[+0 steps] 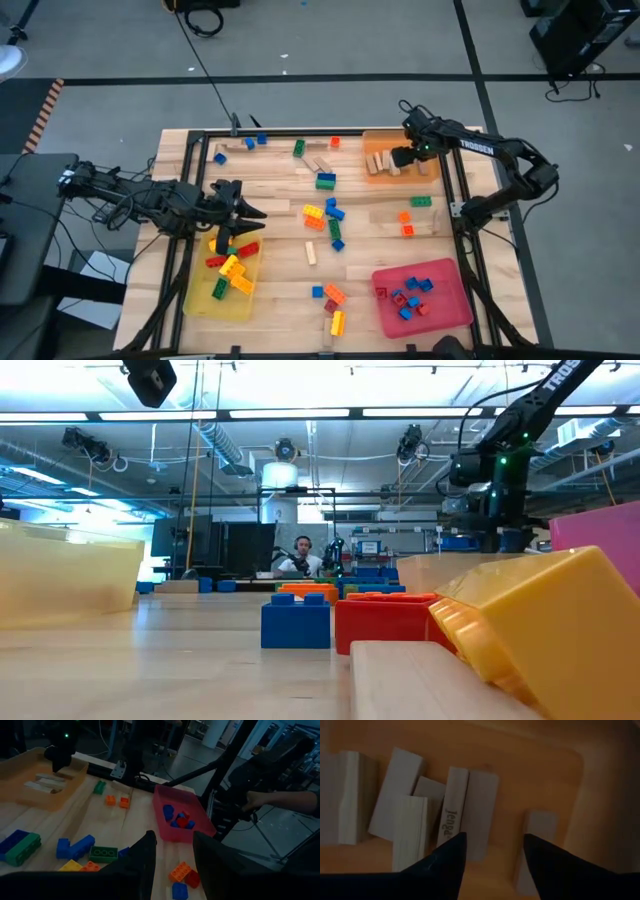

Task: Sort blocks by size
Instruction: Put the large green game piece into the yellow bin

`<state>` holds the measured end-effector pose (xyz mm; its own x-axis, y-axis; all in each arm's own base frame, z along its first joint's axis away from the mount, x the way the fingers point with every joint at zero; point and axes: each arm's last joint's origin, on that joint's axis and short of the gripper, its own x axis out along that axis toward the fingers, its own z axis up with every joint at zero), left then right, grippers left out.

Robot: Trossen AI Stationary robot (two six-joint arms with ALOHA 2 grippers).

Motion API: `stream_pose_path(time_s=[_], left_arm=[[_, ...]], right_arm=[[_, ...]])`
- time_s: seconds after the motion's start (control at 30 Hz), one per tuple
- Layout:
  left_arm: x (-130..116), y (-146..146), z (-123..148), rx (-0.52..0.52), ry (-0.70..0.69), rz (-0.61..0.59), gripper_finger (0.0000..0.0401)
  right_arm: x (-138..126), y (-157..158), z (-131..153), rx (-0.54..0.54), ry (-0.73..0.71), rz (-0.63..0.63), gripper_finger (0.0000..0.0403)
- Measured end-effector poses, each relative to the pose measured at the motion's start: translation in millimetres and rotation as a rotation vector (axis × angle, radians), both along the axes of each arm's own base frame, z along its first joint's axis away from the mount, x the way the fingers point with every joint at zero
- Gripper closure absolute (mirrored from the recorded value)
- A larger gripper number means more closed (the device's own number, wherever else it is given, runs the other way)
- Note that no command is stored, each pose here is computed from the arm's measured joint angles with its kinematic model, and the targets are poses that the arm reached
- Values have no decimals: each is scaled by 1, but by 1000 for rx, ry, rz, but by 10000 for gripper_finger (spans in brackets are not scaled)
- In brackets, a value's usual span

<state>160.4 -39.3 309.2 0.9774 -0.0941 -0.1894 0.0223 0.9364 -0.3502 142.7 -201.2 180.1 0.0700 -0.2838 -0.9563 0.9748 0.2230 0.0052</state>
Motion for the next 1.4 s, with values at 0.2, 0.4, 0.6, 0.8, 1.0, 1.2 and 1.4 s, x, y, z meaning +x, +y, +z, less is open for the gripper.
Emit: stream_pose_path(time_s=[0.2,0.4,0.6,0.8,1.0,1.2,1.4], left_arm=[[0,0,1,-1,-7,4,265],[1,0,7,-19,-74,6,265],[3,4,9,92,-103,145,265],[8,8,3,150,-50,231,265],[6,25,2,17,-29,392,265],[-4,52,8,-83,192,477,265],[-20,83,7,-82,386,651,265]], right_arm=[[-2,2,8,-28,-18,9,207],[0,5,11,-11,-69,29,216],[2,7,13,36,-142,56,218],[-1,15,30,-21,-201,61,227],[-10,30,60,-120,-310,10,247],[-13,48,85,-197,-400,30,265],[-6,58,95,-193,-463,21,281]])
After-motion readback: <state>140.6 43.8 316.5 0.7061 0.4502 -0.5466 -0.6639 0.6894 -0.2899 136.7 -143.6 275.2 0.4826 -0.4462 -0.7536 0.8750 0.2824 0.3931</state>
